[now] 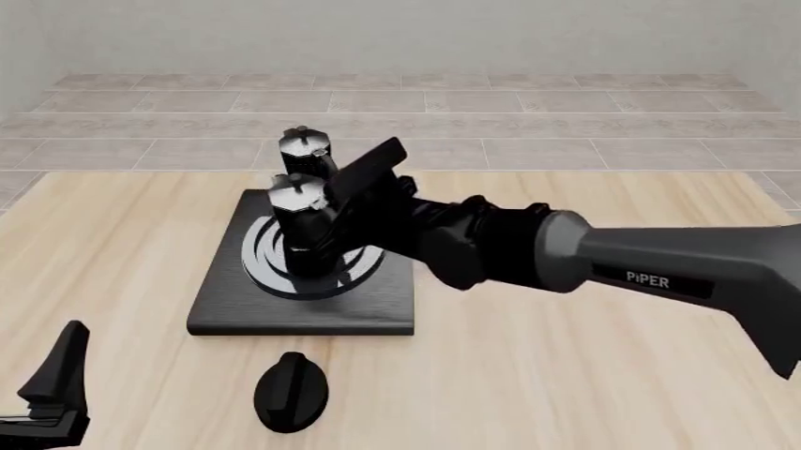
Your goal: Put both moka pots on the stove.
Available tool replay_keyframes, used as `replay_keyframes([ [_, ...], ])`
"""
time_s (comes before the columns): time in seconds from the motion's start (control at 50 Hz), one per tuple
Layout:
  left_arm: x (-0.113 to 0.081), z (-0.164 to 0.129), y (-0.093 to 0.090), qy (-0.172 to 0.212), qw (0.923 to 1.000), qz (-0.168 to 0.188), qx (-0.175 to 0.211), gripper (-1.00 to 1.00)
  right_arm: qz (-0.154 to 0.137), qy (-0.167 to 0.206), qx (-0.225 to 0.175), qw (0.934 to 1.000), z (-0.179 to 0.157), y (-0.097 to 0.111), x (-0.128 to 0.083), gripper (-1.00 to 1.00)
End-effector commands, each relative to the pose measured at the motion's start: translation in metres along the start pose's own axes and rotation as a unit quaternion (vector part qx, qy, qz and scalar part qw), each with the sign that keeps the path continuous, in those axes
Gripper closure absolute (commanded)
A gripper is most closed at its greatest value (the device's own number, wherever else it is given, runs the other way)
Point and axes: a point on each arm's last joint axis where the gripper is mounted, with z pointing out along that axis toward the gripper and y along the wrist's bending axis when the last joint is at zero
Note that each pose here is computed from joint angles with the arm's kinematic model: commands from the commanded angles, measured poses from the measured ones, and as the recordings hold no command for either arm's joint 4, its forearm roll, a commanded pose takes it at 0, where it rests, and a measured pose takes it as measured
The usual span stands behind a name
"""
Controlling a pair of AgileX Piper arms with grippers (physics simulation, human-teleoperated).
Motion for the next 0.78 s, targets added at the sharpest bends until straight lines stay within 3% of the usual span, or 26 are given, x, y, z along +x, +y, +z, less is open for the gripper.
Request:
replay_keyframes([
  [0.02, -0.001, 0.000, 0.000, -0.001, 1.0000, 0.002, 0.000, -1.00, -0.016, -0.013, 0.002, 0.9998, -0.034, -0.002, -0.017, -1.00],
  [0.38, 0.000, 0.000, 0.000, 0.000, 1.0000, 0.007, 0.003, -1.00, -0.025, -0.053, 0.005, 0.9983, -0.119, -0.002, -0.025, -1.00],
  [0.78, 0.000, 0.000, -0.001, -0.001, 0.9999, 0.011, 0.006, -1.00, 0.027, -0.102, 0.030, 0.9940, -0.206, -0.012, 0.002, -1.00],
])
